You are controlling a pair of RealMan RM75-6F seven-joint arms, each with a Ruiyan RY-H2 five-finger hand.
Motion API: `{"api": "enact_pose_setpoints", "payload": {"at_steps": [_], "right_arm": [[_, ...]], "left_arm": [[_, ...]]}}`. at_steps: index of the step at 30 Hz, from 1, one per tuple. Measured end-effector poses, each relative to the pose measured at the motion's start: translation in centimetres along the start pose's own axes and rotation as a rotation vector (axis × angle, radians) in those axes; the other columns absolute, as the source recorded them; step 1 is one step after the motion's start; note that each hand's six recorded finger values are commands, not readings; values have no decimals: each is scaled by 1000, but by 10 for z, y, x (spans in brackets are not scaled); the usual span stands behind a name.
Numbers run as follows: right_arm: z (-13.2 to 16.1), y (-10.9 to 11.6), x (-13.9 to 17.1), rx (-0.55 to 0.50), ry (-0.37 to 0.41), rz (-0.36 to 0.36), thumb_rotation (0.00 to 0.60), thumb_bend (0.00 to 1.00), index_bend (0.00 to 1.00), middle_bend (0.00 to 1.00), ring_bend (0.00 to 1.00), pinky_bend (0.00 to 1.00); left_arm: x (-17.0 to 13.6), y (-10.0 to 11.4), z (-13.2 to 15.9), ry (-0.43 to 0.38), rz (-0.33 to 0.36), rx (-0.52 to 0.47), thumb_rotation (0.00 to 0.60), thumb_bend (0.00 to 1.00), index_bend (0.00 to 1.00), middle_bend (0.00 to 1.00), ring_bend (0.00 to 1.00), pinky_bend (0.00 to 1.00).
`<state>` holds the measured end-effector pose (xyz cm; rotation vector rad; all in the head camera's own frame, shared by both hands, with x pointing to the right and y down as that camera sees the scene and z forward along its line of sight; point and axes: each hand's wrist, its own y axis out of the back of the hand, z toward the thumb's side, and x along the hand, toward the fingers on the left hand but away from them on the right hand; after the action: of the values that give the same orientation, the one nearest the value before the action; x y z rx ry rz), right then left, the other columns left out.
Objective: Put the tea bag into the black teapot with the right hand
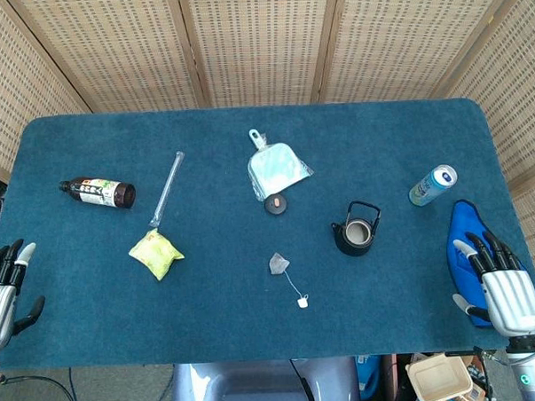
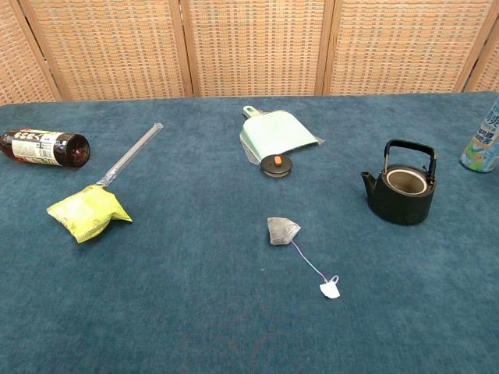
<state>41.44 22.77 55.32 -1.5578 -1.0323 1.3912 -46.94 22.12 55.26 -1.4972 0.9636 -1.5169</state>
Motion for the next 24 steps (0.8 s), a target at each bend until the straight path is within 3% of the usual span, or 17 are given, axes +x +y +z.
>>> {"api": "enact_pose_setpoints", "payload": {"at_steps": [24], "right_arm": [[7, 3, -5, -35, 41, -9, 600, 152, 192, 202, 58, 172]], "left_arm": [[0, 6, 3, -18, 15, -6, 600, 378, 0, 0, 0, 0]]}}
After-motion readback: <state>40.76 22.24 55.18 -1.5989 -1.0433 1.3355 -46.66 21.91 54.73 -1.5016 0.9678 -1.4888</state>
